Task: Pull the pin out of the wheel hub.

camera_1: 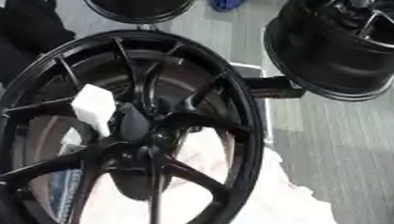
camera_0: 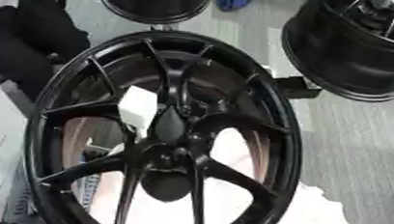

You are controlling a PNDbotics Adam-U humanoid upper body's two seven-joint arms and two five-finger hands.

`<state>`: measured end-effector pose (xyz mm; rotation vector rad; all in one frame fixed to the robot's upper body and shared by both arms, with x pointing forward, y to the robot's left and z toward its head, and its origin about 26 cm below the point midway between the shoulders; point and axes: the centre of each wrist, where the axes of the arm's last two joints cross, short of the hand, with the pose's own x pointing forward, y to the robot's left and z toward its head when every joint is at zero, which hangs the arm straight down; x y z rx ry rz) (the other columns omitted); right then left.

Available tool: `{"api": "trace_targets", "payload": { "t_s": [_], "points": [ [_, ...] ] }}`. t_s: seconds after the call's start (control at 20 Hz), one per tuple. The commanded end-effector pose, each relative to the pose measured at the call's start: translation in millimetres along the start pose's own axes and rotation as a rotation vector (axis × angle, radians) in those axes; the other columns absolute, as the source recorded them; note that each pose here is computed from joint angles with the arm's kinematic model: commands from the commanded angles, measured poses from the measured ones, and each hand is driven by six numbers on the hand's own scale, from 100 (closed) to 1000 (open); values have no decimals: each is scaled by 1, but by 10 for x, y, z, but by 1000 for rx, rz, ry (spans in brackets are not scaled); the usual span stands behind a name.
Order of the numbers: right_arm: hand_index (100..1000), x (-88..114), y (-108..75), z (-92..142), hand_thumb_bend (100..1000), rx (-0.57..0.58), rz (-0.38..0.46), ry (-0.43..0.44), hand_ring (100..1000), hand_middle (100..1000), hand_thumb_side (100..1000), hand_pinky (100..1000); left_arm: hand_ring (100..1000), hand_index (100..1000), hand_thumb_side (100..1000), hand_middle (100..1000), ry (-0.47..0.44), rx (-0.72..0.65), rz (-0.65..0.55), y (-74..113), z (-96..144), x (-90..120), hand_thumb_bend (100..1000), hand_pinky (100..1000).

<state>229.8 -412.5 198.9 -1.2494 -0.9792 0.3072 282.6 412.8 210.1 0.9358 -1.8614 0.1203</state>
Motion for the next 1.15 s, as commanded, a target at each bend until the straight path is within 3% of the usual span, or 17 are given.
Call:
{"api": "trace_targets", "payload": {
  "t_s": [0.05, 0.1, 0.3, 0.6, 0.85, 0.95, 1.0, 1.15],
  "points": [
    [894, 15, -89, -12, 100, -102, 3, 40, 905, 868, 164, 885, 461, 657, 275, 492, -27, 17, -7, 64, -48, 74, 177, 609],
    [893, 20, -97, -15, 100, -115, -2, 40, 894, 859, 151, 874, 461, 657, 275, 492, -27, 19, -7, 66, -48, 74, 177, 609],
    [845, 87, -155, -34, 100, -200, -34, 18, 838, 770, 280, 819, 461, 657, 273, 492, -36, 20, -2, 64, -53, 96, 177, 609],
    [802, 117, -146, -34, 100, -261, -120, -98, 814, 733, 355, 782, 461, 658, 273, 492, -42, 19, 4, 57, -53, 117, 176, 610],
    [795, 124, -119, -27, 100, -275, -145, -155, 820, 744, 305, 781, 460, 657, 272, 492, -47, 16, 6, 52, -53, 131, 174, 611],
    [784, 134, -125, -29, 100, -276, -158, -169, 811, 735, 320, 766, 460, 657, 271, 492, -48, 15, 7, 51, -53, 135, 176, 611],
    [783, 140, -134, -32, 100, -281, -166, -176, 808, 731, 368, 763, 460, 657, 272, 492, -48, 14, 7, 50, -51, 136, 176, 611],
    [728, 143, -150, -36, 100, -298, -176, -183, 765, 675, 309, 765, 459, 657, 269, 492, -49, 14, 6, 52, -49, 138, 176, 612]
  ]
}}
